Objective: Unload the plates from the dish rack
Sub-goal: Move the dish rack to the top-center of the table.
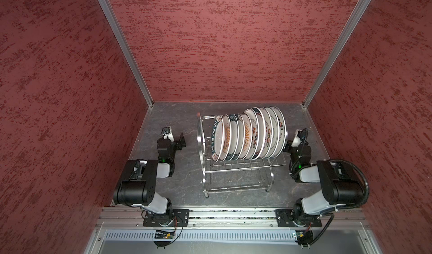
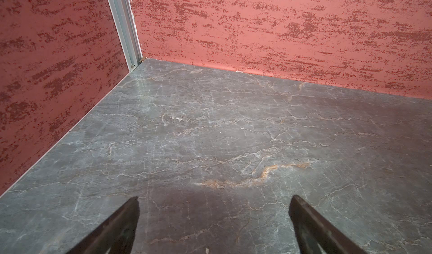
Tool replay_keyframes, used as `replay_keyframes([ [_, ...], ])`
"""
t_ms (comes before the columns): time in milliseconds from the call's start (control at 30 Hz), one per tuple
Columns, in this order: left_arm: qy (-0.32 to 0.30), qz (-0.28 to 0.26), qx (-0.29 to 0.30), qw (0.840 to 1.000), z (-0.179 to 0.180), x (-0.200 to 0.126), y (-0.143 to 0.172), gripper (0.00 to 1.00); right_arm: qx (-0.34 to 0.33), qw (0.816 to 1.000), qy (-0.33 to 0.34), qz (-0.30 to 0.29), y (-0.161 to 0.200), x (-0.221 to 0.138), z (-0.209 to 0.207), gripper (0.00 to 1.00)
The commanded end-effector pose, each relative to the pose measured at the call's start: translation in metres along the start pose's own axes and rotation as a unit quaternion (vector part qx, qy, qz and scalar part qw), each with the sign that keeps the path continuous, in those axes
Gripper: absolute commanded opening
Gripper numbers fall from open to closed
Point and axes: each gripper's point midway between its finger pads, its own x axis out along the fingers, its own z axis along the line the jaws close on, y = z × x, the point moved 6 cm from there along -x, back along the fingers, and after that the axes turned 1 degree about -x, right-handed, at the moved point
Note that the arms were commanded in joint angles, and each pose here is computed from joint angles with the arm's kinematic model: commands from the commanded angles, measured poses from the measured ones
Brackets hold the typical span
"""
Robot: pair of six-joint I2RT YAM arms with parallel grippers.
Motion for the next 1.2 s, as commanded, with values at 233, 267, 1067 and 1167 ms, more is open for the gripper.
replay_keyframes([
  [233, 0.009, -0.014, 0.006, 1.0, -0.004, 0.003, -0.007, 0.99, -0.009, 1.0, 0.003, -0.027, -0.012, 0.003, 0.002, 0.99],
  [267, 0.009, -0.014, 0.006, 1.0, -0.003, 0.003, -0.007, 0.99, -0.009, 1.0, 0.003, -0.028, -0.012, 0.003, 0.002, 0.99],
  [1067, -0.07, 0.042, -0.045, 0.996, -0.016, -0.039, -0.063, 0.99, 0.05, 0.995, 0.084, 0.015, -0.078, -0.032, -0.012, 0.99],
  [1167, -0.066, 0.06, -0.077, 0.993, -0.019, -0.057, -0.068, 1.0, 0.064, 0.997, 0.037, 0.036, -0.086, -0.046, -0.001, 0.99],
])
